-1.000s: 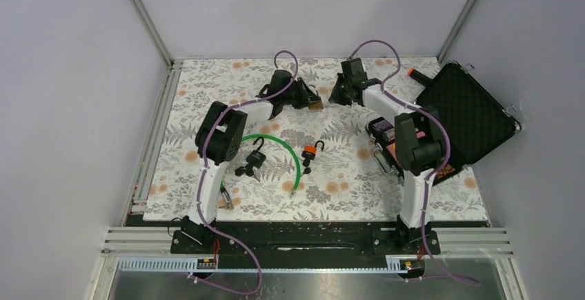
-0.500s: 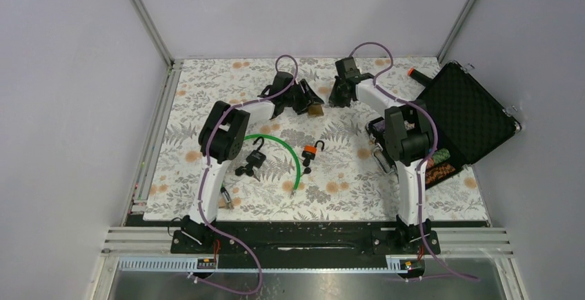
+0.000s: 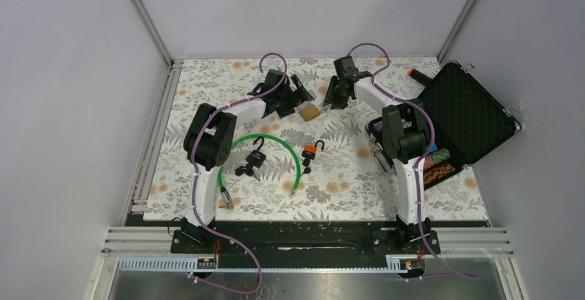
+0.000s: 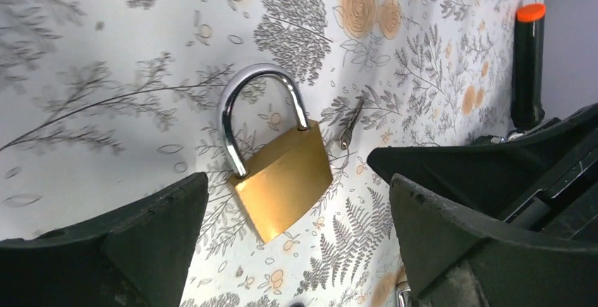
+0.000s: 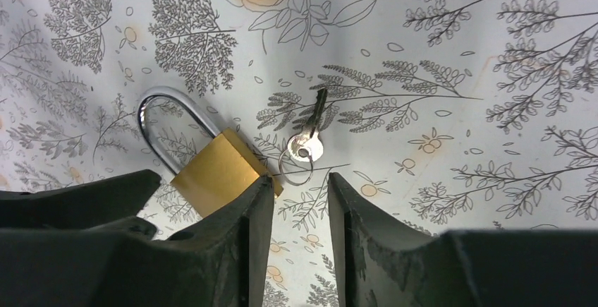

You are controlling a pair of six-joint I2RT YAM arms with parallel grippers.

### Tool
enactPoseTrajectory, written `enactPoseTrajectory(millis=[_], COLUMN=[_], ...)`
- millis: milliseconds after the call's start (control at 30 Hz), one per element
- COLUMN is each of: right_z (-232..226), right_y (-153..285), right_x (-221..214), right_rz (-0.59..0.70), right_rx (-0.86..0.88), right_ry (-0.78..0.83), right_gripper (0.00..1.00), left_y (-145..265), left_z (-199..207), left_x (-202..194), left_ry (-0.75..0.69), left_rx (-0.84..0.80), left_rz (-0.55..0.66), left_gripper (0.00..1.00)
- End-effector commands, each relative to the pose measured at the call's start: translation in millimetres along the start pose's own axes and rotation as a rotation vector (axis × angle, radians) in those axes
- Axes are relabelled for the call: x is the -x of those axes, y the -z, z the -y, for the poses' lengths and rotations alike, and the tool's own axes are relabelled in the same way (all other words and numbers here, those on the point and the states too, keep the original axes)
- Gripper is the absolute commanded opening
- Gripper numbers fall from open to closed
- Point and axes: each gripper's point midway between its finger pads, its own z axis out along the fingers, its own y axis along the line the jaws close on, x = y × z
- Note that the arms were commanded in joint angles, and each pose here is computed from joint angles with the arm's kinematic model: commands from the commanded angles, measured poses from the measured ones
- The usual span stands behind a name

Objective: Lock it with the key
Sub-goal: Place the lock at the center of the board.

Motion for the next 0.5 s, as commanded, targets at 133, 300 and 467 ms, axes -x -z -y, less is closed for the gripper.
enactPoseTrajectory(millis=[133,300,467], right_z=[-14.1,-14.7,-5.2], right_y=[26.8,56.0,81.5], right_x=[-2.1,-23.6,-81.0], right_rz=[-0.005,0.033,0.016], right_rx=[0.064,0.143,0.092], right_ry=[-0.001,0.071,0.192], right_gripper=[0.57,0.82,0.87], left_y=[46.6,86.4,142.4], left_z=[-2.2,0.5,-3.0], left_x=[38.1,44.9,36.7], left_ry=[-0.031,-0.129,-0.219], left_rx=[0.09,0.111,0.117], left_rz=[0.138,0.181,0.222], left_gripper=[0.99,0.99,0.99])
